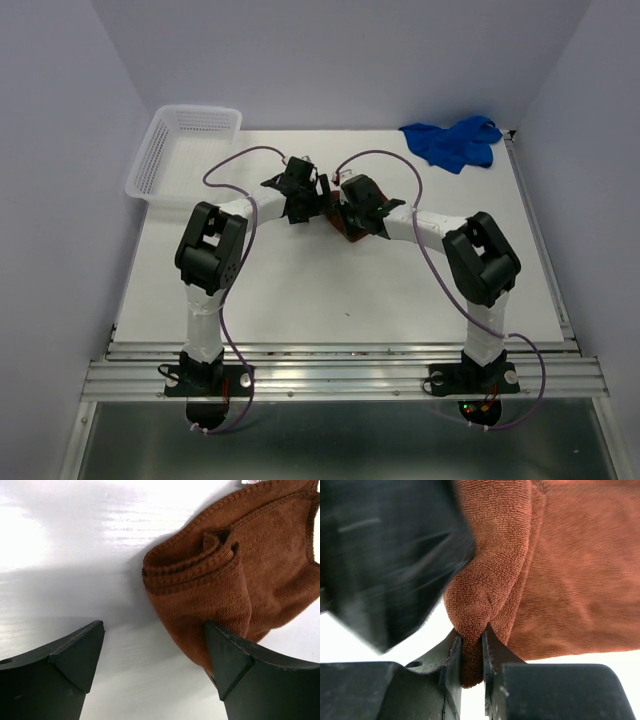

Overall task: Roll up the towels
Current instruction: Roll the towel

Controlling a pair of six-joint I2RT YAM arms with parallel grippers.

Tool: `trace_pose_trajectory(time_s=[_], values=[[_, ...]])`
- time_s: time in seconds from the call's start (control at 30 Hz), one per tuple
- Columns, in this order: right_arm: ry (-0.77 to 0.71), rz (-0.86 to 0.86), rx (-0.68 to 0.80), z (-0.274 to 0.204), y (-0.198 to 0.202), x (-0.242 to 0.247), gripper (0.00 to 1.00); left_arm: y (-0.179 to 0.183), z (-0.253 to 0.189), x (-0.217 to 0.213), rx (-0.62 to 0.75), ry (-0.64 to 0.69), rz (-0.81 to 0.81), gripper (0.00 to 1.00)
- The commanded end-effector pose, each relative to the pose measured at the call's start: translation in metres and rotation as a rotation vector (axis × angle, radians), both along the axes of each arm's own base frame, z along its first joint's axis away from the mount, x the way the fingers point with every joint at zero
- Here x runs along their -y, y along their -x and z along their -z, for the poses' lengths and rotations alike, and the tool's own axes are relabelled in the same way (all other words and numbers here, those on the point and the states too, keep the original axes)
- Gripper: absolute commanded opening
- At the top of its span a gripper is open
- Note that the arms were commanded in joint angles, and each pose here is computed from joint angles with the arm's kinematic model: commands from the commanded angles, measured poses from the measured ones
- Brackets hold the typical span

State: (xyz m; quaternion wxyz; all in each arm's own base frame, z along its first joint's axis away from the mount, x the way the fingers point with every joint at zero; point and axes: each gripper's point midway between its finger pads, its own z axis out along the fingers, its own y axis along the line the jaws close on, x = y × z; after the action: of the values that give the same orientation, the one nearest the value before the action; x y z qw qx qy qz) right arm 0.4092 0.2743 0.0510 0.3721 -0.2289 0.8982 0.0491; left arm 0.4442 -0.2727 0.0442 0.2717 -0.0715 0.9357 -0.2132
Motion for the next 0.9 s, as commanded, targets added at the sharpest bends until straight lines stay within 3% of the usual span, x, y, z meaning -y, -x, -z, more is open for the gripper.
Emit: trace_pose_trajectory(time_s=[0.0,0.07,0.47,0.67,0.87], values=[[-0.319,0.084,-0.158,-0.020,0.008,-0.003,0.01,0.013,-0.035,-0.012,0.030,0.069,-0.007,0.97],[-0.463,0.081,-0.262,-0.026,0.014,-0.001,0.01,0.022,-0.039,-0.015,0.032,0.094,0.000,0.99],[-0.912,0.002,-0.664,-0.032,0.051,-0.001,0.01,0.043,-0.048,0.012,0.041,0.307,0.081,0.99],[-0.953,0.029,-0.729,-0.020,0.059,0.005,0.01,0.034,-0.061,0.031,0.079,0.390,0.115,0.99],[-0.978,0.071,-0.742,-0.009,0.057,0.016,0.01,0.035,-0.034,0.046,0.023,0.351,0.127,0.99]])
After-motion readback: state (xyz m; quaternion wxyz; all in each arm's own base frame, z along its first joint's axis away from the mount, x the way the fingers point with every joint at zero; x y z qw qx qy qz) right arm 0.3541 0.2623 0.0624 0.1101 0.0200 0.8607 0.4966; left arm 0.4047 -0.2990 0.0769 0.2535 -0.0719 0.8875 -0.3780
